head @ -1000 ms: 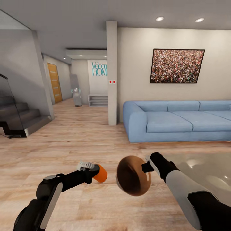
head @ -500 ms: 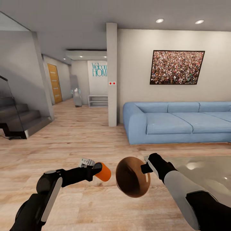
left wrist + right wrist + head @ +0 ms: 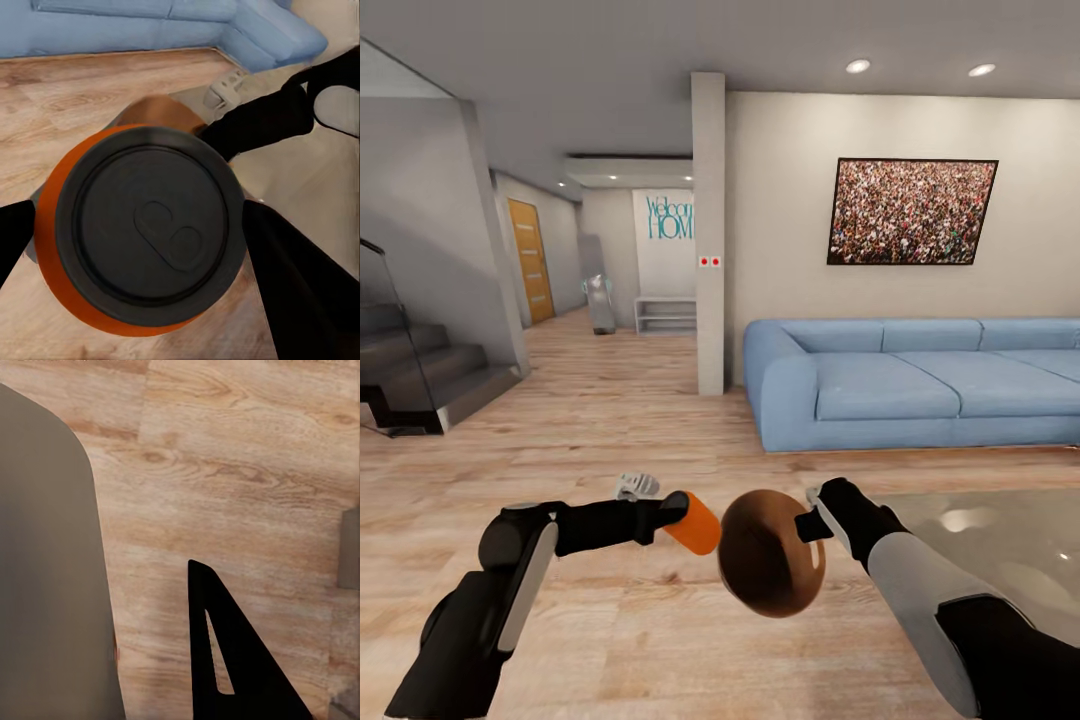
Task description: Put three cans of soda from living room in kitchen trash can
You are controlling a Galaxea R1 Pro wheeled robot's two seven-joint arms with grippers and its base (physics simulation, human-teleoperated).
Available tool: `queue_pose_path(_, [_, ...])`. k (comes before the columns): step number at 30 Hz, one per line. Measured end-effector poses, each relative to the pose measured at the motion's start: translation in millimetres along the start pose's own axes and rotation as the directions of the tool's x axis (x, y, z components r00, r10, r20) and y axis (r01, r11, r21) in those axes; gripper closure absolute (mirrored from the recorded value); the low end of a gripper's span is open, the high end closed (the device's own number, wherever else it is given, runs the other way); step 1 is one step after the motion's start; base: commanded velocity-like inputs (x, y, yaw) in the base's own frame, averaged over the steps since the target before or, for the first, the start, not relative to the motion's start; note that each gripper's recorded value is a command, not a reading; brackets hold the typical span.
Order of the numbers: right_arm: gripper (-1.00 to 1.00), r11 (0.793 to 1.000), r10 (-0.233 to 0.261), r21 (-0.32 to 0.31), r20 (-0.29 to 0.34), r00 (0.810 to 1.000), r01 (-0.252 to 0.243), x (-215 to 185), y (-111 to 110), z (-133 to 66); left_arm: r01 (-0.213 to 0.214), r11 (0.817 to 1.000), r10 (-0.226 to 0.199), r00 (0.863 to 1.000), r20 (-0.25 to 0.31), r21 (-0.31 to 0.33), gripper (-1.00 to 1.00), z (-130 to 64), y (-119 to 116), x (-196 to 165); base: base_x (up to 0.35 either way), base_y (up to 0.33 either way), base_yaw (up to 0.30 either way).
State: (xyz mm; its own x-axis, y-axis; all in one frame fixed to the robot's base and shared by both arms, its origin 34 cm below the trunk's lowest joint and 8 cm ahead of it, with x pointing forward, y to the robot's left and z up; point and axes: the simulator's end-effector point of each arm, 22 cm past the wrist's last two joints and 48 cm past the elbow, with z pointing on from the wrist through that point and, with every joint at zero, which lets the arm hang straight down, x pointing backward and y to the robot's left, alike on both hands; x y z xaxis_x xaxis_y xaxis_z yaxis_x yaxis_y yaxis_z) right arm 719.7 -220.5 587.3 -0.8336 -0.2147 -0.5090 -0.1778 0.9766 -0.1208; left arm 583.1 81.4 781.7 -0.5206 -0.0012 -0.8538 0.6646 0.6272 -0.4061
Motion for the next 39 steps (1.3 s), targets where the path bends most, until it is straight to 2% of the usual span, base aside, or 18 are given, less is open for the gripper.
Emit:
queue_pose_path(6, [1.00,1.000,-0.007,-0.005,0.003,1.000,0.007,-1.6,6.2,-0.3,0.004,0.999,-0.004,1.000,0.008,0.042,1.00,3.9,-15.9,-20.4,0.000,0.000,0.000])
queue_pose_path(11, [1.00,1.000,-0.008,0.000,0.006,1.000,0.008,-3.7,11.8,-1.0,-0.015,0.994,0.012,1.000,0.025,0.111,1.00,21.1,-49.9,-33.4,0.000,0.000,0.000])
queue_pose_path(12, [1.00,1.000,-0.025,0.018,0.008,1.000,0.024,-5.4,14.3,-1.6,-0.033,0.989,0.031,0.999,0.018,0.143,1.00,28.5,-66.2,-34.4,0.000,0.000,0.000])
queue_pose_path(15, [1.00,1.000,-0.010,0.003,0.010,1.000,0.010,-6.4,21.7,-2.0,-0.046,0.987,0.045,0.999,0.009,0.151,1.00,33.0,-72.9,-33.2,0.000,0.000,0.000])
queue_pose_path(19, [1.00,1.000,-0.027,0.010,0.011,1.000,0.027,-7.5,26.7,-2.5,-0.053,0.986,0.052,0.999,0.004,0.157,1.00,36.8,-78.5,-32.7,0.000,0.000,0.000])
queue_pose_path(23, [1.00,1.000,-0.022,-0.002,0.013,1.000,0.022,-8.6,32.6,-3.0,-0.055,0.987,0.056,0.998,0.001,0.149,1.00,38.1,-77.5,-32.1,0.000,0.000,0.000])
queue_pose_path(26, [1.00,1.000,-0.027,-0.001,0.013,1.000,0.027,-8.9,34.4,-3.2,-0.060,0.991,0.062,0.998,-0.007,0.117,1.00,41.2,-71.9,-30.1,0.000,0.000,0.000])
queue_pose_path(28, [1.00,1.000,-0.025,-0.006,0.014,1.000,0.025,-9.3,36.4,-3.4,-0.083,0.994,0.086,0.996,-0.040,0.077,1.00,50.4,-69.5,-20.4,0.000,0.000,0.000])
queue_pose_path(32, [1.00,1.000,-0.029,-0.003,0.015,0.999,0.029,-9.9,36.7,-3.6,-0.104,0.994,0.106,0.991,-0.084,0.025,1.00,61.9,-63.5,-7.1,0.000,0.000,0.000])
queue_pose_path(39, [1.00,1.000,-0.028,-0.006,0.015,0.999,0.028,-10.0,38.0,-3.8,-0.129,0.991,0.126,0.986,-0.111,-0.023,1.00,72.8,-54.1,4.6,0.000,0.000,0.000])
